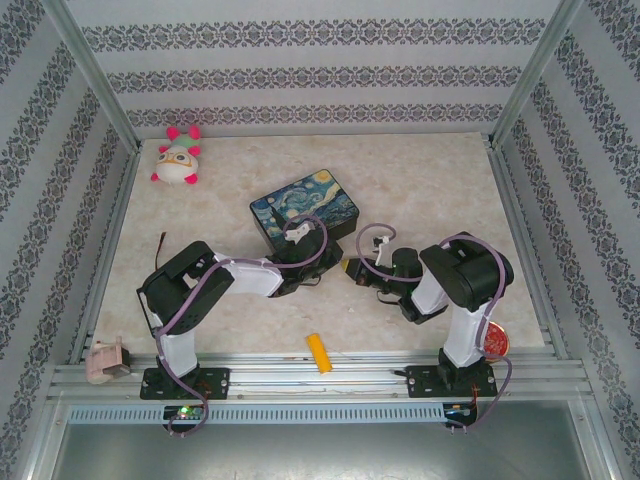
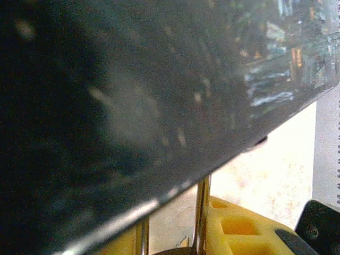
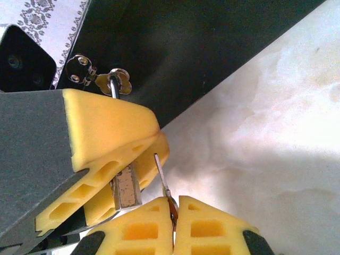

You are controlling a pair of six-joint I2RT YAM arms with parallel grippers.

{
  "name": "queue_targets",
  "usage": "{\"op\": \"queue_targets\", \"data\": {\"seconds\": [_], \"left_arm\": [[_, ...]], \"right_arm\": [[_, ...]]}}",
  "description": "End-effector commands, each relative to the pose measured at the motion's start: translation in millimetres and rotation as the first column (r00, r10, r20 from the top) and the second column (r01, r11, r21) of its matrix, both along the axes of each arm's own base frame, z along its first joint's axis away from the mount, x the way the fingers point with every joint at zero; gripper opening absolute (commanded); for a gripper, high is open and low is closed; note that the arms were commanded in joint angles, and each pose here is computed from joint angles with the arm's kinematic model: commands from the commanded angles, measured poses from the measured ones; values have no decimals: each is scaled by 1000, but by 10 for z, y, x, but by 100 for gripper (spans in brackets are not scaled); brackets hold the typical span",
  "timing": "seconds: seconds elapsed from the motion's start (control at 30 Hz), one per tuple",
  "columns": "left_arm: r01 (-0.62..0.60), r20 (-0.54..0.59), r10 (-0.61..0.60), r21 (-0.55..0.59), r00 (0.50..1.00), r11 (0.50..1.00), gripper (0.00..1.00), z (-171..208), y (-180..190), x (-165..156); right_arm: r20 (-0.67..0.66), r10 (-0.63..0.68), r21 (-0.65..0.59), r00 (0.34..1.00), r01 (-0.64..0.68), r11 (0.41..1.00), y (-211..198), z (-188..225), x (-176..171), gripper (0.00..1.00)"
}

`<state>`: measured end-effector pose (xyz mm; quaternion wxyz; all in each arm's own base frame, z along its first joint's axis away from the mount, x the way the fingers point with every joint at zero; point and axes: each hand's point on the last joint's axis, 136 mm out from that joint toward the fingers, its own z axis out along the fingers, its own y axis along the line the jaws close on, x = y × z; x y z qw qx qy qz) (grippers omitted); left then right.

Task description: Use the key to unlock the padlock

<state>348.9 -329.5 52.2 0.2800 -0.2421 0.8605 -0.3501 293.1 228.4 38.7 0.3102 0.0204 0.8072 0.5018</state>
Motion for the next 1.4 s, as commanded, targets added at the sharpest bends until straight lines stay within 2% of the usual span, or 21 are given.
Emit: {"op": "queue_targets", "data": {"seconds": [0.0,0.33,0.63,0.9,1.37], "left_arm": [[-21,29,24,-86,999,996,7,224,-58,31],[-43,32,46,-87,998,995,7,212,-28,54],[-43,69,51,-112,996,993,7,345,-55,133],[-52,77,61,-115,995,992,7,355,-40,149],[-43,70,52,-115,996,992,7,326,-58,141]], "right_arm": [[68,0,18,998,-1,1000,-14,152,8,0],[67,14,20,998,-15,1000,-7,167,-54,0],[-12,-16,-6,1000,16,1000,-87,-21,-231,0],[-44,3,-9,999,-4,1000,16,-64,-378,0],[-24,3,15,1000,-3,1000,77,46,-364,0]]}}
